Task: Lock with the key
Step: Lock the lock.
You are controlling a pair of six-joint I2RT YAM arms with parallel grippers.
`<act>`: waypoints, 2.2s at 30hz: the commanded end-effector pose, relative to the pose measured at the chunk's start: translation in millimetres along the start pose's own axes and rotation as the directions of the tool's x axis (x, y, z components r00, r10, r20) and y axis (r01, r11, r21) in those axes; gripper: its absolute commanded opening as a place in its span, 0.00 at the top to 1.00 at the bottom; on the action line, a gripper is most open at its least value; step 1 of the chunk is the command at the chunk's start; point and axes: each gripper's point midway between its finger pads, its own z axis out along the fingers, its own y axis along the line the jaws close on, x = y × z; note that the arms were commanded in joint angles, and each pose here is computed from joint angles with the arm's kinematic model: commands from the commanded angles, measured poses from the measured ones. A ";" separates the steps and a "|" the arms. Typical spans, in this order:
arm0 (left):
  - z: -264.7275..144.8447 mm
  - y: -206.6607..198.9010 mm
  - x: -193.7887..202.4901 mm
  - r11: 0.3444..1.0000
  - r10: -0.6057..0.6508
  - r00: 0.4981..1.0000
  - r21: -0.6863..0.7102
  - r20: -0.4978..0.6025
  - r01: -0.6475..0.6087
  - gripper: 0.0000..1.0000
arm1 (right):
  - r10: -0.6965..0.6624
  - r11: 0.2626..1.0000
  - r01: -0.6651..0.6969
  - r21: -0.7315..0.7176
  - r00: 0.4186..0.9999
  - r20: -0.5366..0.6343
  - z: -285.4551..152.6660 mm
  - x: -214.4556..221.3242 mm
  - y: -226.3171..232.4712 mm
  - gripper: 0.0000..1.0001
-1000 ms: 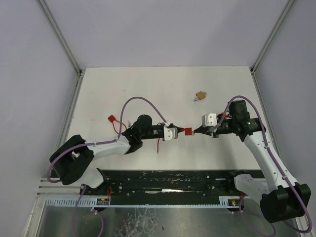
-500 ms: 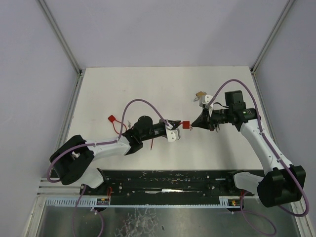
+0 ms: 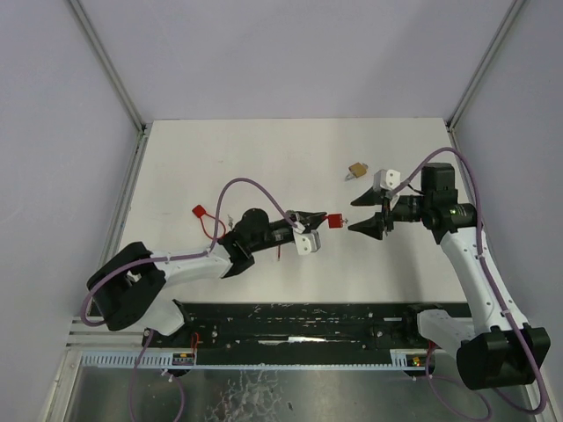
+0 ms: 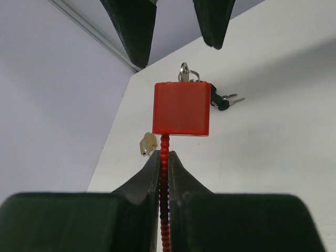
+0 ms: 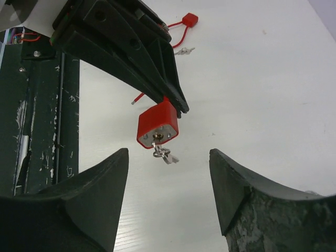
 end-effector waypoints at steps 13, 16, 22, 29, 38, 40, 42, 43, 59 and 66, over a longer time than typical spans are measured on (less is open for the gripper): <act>-3.8 28.8 -35.0 0.980 0.100 0.993 -0.177 0.064 -0.088 1.00 | 0.298 0.953 -0.289 -0.088 0.947 0.119 6.1 -19.7 -3.0 0.29; -3.7 28.5 -35.4 0.980 0.101 0.993 -0.176 0.065 -0.089 1.00 | 0.295 0.954 -0.285 -0.089 0.948 0.120 5.7 -20.5 -2.1 0.28; 0.3 25.0 -35.8 0.982 0.099 0.993 -0.165 0.062 -0.088 1.00 | 0.362 0.930 -0.347 -0.123 0.924 0.128 11.9 -17.2 -1.6 0.27; 2.2 29.8 -32.5 0.978 0.102 0.994 -0.188 0.033 -0.094 1.00 | 0.414 0.908 -0.402 -0.119 0.905 0.098 22.1 -11.0 -1.8 0.29; 3.2 30.6 -31.1 0.977 0.097 0.995 -0.194 0.022 -0.091 1.00 | 0.413 0.909 -0.403 -0.103 0.905 0.102 19.8 -20.1 -2.0 0.32; 4.2 30.7 -29.8 0.977 0.092 0.996 -0.194 0.016 -0.088 1.00 | 0.429 0.903 -0.421 -0.087 0.899 0.094 22.1 -14.4 -4.1 0.38; 4.6 32.0 -29.1 0.976 0.089 0.996 -0.200 0.009 -0.085 1.00 | 0.434 0.900 -0.429 -0.079 0.897 0.083 24.8 -11.7 -4.6 0.43; 4.7 32.1 -29.1 0.976 0.090 0.996 -0.202 0.007 -0.086 1.00 | 0.436 0.899 -0.430 -0.082 0.896 0.077 26.7 -11.3 -3.6 0.43; 7.8 29.0 -31.0 0.979 0.072 0.997 -0.191 0.001 -0.070 1.00 | 0.404 0.911 -0.395 -0.118 0.912 0.069 29.4 -18.3 2.1 1.00; 6.7 16.4 -42.0 0.994 0.016 0.999 -0.112 0.048 -0.010 0.82 | 0.322 0.943 -0.312 -0.118 0.943 0.080 22.8 -25.9 3.8 1.00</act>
